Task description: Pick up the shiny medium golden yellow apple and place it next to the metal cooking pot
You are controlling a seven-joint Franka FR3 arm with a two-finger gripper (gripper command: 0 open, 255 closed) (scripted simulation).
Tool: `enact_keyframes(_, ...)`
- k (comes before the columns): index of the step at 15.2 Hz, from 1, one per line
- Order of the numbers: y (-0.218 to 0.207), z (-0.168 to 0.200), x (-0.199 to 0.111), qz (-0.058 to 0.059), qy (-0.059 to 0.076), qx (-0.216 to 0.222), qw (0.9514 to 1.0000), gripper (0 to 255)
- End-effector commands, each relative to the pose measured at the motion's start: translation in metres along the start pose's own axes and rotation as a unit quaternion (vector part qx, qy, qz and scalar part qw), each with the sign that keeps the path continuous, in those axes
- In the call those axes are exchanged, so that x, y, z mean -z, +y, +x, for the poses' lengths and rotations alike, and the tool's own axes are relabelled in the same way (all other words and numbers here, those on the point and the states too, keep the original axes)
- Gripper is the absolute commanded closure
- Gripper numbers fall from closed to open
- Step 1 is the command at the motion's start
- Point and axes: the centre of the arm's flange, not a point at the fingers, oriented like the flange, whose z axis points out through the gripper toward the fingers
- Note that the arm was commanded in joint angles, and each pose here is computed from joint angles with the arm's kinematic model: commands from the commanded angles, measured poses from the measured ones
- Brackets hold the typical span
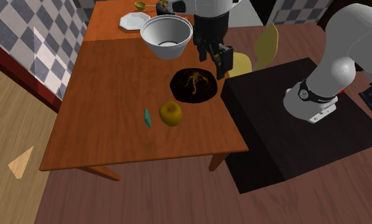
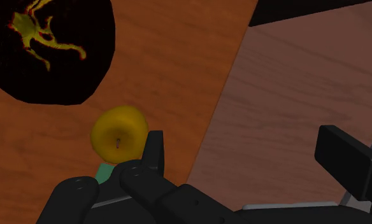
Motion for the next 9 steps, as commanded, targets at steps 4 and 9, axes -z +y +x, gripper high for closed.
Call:
enact_keyframes(4,0.033,0.033,-0.049,0.006,-0.007,0.001,1.0,0)
enact_keyframes(9,0.068,0.068,-0.095,0.011,-0.014,0.002,0.9998,0)
